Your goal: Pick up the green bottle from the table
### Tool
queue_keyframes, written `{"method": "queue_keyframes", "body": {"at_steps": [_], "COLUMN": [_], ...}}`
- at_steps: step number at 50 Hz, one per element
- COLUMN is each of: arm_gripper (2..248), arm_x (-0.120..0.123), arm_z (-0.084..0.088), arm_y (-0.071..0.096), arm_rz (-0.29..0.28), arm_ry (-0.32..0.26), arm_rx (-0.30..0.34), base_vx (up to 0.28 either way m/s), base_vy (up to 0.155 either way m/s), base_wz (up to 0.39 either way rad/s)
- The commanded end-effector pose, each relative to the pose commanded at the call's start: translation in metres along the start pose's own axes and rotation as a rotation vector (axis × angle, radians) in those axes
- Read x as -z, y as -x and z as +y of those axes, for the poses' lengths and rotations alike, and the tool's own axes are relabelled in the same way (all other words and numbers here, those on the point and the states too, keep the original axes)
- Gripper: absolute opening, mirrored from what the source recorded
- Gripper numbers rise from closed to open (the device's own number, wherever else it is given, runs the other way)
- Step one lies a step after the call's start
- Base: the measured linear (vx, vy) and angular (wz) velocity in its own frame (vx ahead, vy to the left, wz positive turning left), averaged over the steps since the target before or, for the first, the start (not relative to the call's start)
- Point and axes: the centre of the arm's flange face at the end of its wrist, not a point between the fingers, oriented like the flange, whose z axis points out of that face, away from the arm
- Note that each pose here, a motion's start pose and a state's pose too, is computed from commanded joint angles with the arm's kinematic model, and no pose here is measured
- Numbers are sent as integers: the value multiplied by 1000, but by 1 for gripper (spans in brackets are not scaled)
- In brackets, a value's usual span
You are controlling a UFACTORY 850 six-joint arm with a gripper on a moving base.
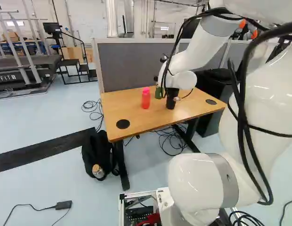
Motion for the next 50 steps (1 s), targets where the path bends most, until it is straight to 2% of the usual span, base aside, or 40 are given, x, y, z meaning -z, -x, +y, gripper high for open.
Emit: {"method": "queue_keyframes", "body": {"at_steps": [37, 50], "arm_gripper": [247, 247], "arm_x": [-52, -76], "arm_z": [20, 22], "arm_y": [-37, -45], "arm_rz": [-144, -154], "arm_ry": [36, 37], "arm_rx": [-16, -17], "base_vx": [0, 0], "base_vy": [0, 0], "base_wz": [0, 0]}}
